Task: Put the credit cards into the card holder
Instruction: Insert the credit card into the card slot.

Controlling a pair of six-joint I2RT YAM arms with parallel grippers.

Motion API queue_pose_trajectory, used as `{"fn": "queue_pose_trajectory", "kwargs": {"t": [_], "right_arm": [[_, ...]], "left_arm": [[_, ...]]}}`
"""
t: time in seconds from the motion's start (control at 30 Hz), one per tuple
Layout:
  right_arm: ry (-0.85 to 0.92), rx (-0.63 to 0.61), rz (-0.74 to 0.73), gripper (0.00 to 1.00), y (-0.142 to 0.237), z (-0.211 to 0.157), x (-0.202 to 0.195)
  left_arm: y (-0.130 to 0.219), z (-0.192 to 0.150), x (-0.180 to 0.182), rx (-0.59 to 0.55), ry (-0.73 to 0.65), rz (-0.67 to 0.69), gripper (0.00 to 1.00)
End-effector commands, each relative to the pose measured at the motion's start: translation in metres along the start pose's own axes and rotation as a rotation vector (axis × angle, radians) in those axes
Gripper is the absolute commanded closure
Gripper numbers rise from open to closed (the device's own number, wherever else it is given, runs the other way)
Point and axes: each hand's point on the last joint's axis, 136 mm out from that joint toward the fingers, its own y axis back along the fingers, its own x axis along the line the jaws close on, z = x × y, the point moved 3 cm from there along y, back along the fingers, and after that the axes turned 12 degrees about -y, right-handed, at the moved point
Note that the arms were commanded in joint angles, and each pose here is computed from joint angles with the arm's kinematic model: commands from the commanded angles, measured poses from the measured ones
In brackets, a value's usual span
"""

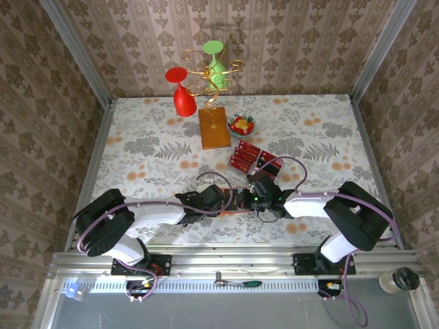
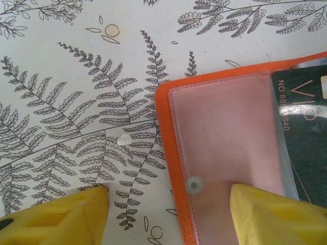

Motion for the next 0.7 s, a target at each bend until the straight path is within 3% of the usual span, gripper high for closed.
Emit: {"fn": "queue_pose_trajectory", "kwargs": {"t": [0.0,0.67], "right_arm": [[-0.009,0.034,-0.110,1.00,0.0047,-0.0090,-0.0221],[0.004,0.087,-0.148,1.00,0.0005,-0.0092,-0.0158]], "left_arm": [[-0.0019,-0.0138,0.0029,0.040,-0.006,0.010,0.35],[-0.0025,-0.0138,0.0030,0.039,-0.002,0.009,0.35]]}}
